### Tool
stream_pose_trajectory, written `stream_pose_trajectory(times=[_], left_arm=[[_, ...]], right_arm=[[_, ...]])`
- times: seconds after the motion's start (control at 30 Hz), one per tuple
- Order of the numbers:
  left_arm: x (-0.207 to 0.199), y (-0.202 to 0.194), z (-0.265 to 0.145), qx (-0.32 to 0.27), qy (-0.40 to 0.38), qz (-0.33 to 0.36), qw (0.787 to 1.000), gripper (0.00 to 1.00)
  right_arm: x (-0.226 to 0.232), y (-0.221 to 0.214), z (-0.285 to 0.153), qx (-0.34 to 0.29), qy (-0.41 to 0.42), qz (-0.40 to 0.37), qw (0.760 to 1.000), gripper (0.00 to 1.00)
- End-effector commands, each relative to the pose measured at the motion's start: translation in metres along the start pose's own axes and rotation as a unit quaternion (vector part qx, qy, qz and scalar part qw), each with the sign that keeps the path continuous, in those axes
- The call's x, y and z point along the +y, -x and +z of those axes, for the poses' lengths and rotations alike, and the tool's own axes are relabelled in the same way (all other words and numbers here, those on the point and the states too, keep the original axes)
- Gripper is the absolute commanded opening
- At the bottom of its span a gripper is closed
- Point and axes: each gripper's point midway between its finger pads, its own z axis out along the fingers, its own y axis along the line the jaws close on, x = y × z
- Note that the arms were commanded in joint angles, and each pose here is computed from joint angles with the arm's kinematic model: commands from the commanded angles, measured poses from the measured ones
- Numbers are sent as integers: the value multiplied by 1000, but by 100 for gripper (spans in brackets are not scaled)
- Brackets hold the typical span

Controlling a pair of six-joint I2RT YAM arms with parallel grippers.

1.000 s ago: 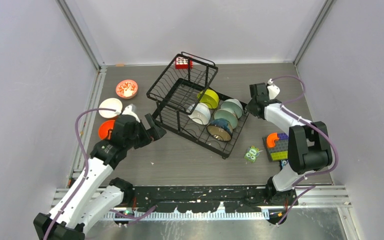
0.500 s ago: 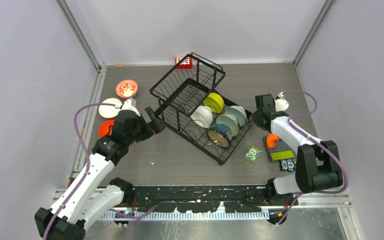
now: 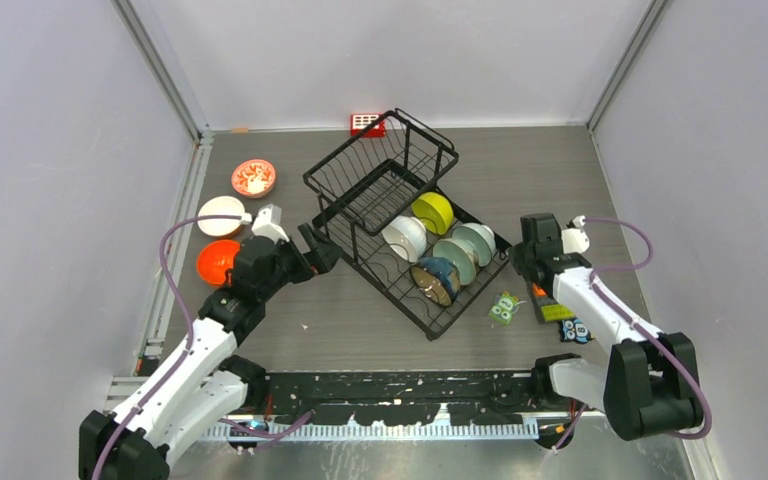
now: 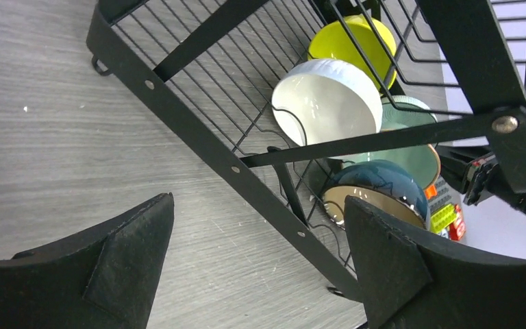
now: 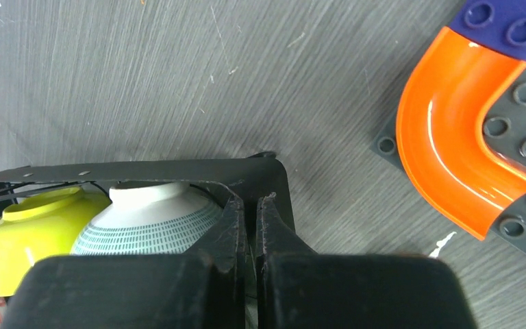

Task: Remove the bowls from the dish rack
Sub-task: Adjust the dish rack at the center of the board.

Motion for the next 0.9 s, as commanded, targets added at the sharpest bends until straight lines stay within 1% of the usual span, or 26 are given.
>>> stream_pose_trajectory(times=[0.0, 0.1, 0.27, 0.37, 0.43, 0.5, 0.57, 0.63, 0.7, 0.77, 0.87], left_arm=[[-30, 25, -1, -70, -81, 72, 992, 93], [-34, 24, -2, -83, -93, 107, 986, 90], [-51, 16, -3, -108, -147, 168, 969, 84], [-59, 10, 5, -104, -162, 212, 958, 81], [-65, 9, 14, -102, -172, 227, 953, 77], [-70, 14, 19, -120, -174, 236, 948, 73], [-70, 21, 25, -139, -167, 252, 943, 72], [-69, 24, 32, -146, -158, 270, 938, 70], [-68, 24, 40, -148, -154, 277, 937, 64], [-69, 26, 44, -156, -155, 278, 935, 55], [-73, 26, 50, -159, -163, 277, 933, 46]], right_arm=[[-38, -23, -5, 41, -55, 50, 996, 1], [-42, -24, -8, 42, -53, 43, 997, 1], [-47, -31, -8, 53, -49, 38, 997, 1], [-51, -36, -7, 61, -48, 34, 996, 1], [-51, -38, -7, 63, -42, 33, 997, 1], [-50, -37, -8, 61, -35, 33, 997, 1], [-49, -37, -10, 62, -31, 30, 997, 1], [-47, -38, -11, 66, -26, 26, 997, 1], [-47, -39, -11, 69, -24, 24, 997, 1], [-47, -40, -11, 72, -24, 21, 997, 1], [-46, -41, -12, 75, -21, 19, 997, 1]])
